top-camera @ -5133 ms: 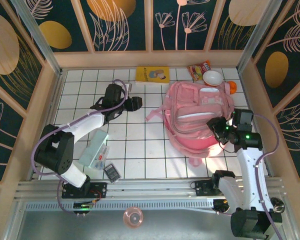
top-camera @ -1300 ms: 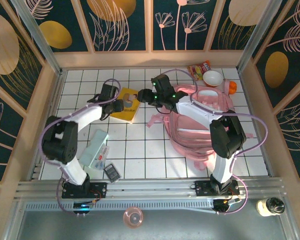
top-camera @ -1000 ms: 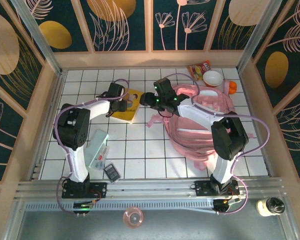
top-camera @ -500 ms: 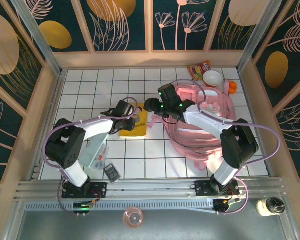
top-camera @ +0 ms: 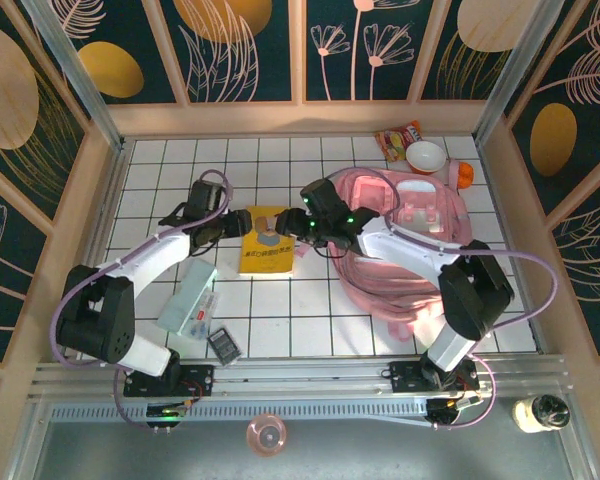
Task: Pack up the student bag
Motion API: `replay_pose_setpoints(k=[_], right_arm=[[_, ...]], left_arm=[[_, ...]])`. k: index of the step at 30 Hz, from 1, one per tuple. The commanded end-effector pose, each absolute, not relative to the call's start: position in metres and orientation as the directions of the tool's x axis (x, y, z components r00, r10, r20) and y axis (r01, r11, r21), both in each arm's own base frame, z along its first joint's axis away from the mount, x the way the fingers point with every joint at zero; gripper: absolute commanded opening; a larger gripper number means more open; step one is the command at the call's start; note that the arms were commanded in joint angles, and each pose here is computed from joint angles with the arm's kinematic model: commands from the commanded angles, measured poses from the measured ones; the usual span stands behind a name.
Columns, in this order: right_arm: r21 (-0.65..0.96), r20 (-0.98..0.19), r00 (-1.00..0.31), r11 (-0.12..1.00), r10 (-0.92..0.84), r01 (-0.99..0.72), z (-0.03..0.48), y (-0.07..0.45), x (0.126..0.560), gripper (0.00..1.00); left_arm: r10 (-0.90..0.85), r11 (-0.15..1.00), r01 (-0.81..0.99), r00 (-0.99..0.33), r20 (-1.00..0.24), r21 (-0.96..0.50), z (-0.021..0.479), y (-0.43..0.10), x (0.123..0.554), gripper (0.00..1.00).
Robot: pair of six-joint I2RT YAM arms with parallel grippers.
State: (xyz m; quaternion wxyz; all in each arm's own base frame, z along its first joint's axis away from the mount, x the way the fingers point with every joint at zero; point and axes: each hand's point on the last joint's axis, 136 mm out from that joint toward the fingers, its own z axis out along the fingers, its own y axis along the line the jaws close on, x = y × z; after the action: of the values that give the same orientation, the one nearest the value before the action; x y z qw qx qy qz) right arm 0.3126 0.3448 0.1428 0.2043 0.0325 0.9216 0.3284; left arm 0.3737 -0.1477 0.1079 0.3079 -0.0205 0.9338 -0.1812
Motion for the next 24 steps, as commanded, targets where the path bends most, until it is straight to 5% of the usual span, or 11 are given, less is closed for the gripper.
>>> replay_pose_setpoints(k=[1, 10, 24], right_arm=[[0.584, -0.317, -0.929, 0.811, 0.189, -0.035, 0.121, 0.352, 0.316, 0.58], [0.416, -0.296, -0.949, 0.909, 0.106, -0.028, 0.067, 0.355, 0.325, 0.55], [0.342, -0.166, -0.984, 0.94, 0.063, 0.002, 0.003, 0.335, 0.305, 0.24]], left_arm=[[-0.181, 0.9, 0.064, -0.844, -0.504, -0.431, 0.093, -0.147, 0.374, 0.56], [-0.183, 0.863, 0.051, -0.896, -0.405, -0.502, 0.053, -0.15, 0.374, 0.49], [-0.196, 0.838, 0.004, -0.931, -0.308, -0.546, 0.011, -0.151, 0.339, 0.42]])
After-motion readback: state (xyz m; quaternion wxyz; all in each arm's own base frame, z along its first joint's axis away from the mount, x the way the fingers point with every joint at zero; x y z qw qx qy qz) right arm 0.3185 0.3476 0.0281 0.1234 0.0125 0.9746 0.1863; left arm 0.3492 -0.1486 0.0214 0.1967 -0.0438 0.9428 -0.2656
